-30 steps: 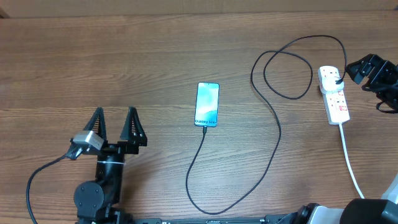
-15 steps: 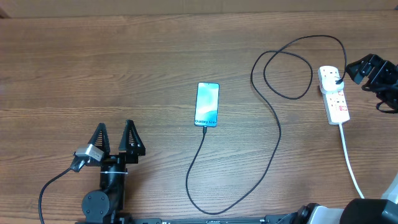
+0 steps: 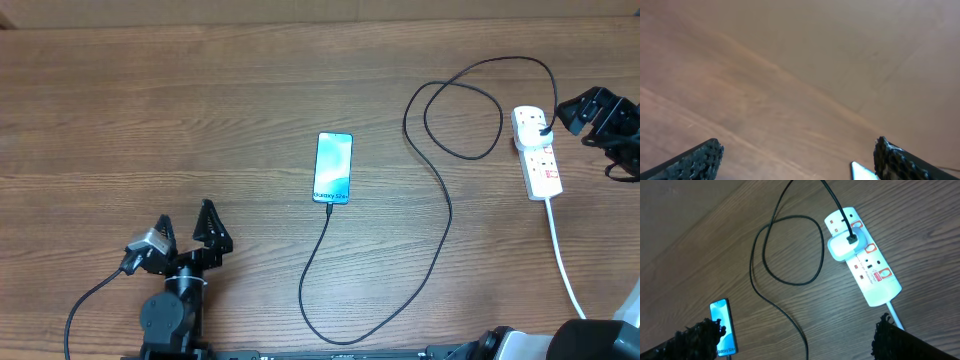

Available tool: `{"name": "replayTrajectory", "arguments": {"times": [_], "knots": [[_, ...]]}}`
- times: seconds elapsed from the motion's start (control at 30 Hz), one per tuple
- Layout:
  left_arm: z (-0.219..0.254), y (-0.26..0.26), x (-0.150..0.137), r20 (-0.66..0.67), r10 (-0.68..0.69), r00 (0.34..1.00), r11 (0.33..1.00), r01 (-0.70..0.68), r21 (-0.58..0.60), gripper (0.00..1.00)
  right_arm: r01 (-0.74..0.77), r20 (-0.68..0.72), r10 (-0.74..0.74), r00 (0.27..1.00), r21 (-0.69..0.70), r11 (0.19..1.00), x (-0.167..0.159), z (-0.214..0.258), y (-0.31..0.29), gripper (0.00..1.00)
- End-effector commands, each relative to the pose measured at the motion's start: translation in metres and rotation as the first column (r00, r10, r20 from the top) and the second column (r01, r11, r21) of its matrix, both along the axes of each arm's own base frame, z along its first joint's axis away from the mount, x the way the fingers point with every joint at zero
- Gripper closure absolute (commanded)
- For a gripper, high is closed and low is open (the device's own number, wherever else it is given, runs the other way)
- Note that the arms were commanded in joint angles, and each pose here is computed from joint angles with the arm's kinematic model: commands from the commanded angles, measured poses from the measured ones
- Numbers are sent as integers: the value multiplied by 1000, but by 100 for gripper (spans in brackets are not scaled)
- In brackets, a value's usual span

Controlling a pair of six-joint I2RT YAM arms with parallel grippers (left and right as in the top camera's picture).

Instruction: Plug charger to phone and switch on socket

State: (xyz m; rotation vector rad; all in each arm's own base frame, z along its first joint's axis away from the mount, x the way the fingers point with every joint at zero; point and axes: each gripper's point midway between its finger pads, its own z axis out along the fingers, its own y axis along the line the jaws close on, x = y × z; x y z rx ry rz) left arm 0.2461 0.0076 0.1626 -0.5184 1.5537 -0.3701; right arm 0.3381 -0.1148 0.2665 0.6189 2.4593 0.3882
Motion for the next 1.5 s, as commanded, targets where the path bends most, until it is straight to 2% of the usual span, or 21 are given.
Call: {"name": "replayTrajectory", "arguments": {"times": [0.0,0.1,0.27,0.73,0.83,1.07,1.47], "knots": [[-1,8,-1,-2,42,999,999,-42,22,0,-2,16,3,1000,-12,1000,2,6,0,0],[-2,6,-1,-9,28,1000,996,-28,79,0,-2,16,3,1000,-12,1000,2,6,0,0],[-4,-5,0,-36,-41,999,966,49,252,0,-2,15,3,1000,-11,1000,2,6,0,0],[-5,-9,0,-59,-72,996,891,91,445,0,-2,16,3,1000,-12,1000,2,6,0,0],[-6,-13,0,-69,-93,993,854,115,507,0,-2,16,3,1000,-12,1000,2,6,0,0],[-6,-17,0,-76,-116,990,824,139,550,0,-2,15,3,1000,-11,1000,2,6,0,0],[-7,-19,0,-77,-128,989,822,149,549,0,-3,16,3,1000,-11,1000,2,6,0,0]]}}
